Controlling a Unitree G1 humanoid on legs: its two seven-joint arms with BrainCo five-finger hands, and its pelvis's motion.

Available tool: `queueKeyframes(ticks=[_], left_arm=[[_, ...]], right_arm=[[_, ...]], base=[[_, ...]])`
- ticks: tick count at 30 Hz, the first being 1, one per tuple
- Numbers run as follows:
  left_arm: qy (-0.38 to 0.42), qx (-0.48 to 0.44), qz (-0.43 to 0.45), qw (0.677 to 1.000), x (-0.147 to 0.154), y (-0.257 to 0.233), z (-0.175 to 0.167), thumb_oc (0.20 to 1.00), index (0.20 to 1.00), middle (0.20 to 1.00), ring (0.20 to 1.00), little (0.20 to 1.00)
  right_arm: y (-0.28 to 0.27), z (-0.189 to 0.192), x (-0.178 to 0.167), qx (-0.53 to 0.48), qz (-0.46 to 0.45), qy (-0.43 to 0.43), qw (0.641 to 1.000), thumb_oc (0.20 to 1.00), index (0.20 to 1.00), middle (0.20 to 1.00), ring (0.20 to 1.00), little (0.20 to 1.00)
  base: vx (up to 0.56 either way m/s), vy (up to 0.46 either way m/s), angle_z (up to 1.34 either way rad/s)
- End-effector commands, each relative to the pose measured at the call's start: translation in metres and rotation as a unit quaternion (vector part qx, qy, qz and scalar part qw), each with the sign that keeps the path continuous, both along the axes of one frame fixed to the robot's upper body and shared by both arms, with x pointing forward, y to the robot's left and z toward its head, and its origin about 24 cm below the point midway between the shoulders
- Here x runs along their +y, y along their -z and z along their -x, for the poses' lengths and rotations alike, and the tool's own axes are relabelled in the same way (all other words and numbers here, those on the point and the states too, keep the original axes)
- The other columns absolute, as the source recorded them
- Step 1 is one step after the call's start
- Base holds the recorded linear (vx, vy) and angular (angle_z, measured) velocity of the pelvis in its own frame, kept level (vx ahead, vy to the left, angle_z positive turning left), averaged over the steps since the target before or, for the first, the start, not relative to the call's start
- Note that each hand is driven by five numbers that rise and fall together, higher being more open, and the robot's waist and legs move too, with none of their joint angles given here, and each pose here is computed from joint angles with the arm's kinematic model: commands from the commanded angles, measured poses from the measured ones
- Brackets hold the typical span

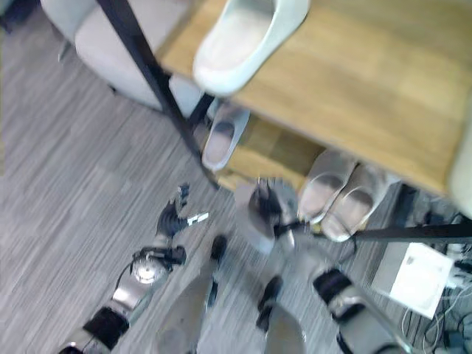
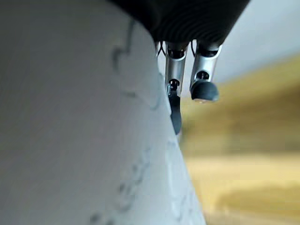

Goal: Arrange the slippers neatly on the shoe rack.

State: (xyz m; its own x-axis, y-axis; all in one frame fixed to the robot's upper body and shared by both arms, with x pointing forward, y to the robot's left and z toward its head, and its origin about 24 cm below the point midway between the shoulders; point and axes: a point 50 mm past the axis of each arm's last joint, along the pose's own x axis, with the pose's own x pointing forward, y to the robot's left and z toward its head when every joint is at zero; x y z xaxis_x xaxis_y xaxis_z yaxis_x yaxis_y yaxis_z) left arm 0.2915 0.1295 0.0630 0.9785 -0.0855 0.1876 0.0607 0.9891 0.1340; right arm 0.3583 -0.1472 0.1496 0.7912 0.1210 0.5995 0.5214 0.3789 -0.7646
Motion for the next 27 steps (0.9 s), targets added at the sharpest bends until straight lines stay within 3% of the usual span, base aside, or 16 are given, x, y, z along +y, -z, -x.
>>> queueKeyframes(ticks=[1,10,20,21,22,27], left_arm=[[0.007,-0.066,0.024,0.998,0.002,-0.018,0.012,1.000,1.000,1.000,1.000,1.000],[0.066,-0.169,0.017,0.983,-0.015,-0.063,0.015,1.000,1.000,1.000,1.000,1.000],[0.094,-0.211,0.038,0.972,-0.026,-0.085,0.017,1.000,1.000,1.000,1.000,1.000],[0.096,-0.210,0.041,0.972,-0.026,-0.085,0.017,1.000,1.000,1.000,1.000,1.000],[0.103,-0.205,0.048,0.972,-0.028,-0.083,0.018,1.000,1.000,1.000,1.000,1.000],[0.119,-0.177,0.054,0.976,-0.029,-0.071,0.023,1.000,1.000,1.000,1.000,1.000]], right_arm=[[-0.023,0.007,-0.006,-0.099,0.023,0.028,0.994,0.200,0.200,0.200,0.200,0.200],[-0.083,-0.015,-0.087,-0.154,0.105,0.213,0.959,0.200,0.200,0.200,0.200,0.200],[-0.078,-0.020,-0.107,-0.124,0.117,0.267,0.948,0.200,0.200,0.200,0.200,0.200],[-0.076,-0.021,-0.110,-0.118,0.118,0.274,0.947,0.413,0.413,0.413,0.413,0.413],[-0.077,-0.023,-0.117,-0.109,0.119,0.298,0.941,1.000,1.000,1.000,1.000,1.000],[-0.082,-0.028,-0.125,-0.084,0.116,0.329,0.933,1.000,1.000,1.000,1.000,1.000]], base=[[-0.02,0.013,0.32],[0.06,-0.023,0.20],[0.03,-0.003,0.04],[0.00,0.000,0.00],[0.00,0.000,0.00],[0.00,0.000,0.00]])
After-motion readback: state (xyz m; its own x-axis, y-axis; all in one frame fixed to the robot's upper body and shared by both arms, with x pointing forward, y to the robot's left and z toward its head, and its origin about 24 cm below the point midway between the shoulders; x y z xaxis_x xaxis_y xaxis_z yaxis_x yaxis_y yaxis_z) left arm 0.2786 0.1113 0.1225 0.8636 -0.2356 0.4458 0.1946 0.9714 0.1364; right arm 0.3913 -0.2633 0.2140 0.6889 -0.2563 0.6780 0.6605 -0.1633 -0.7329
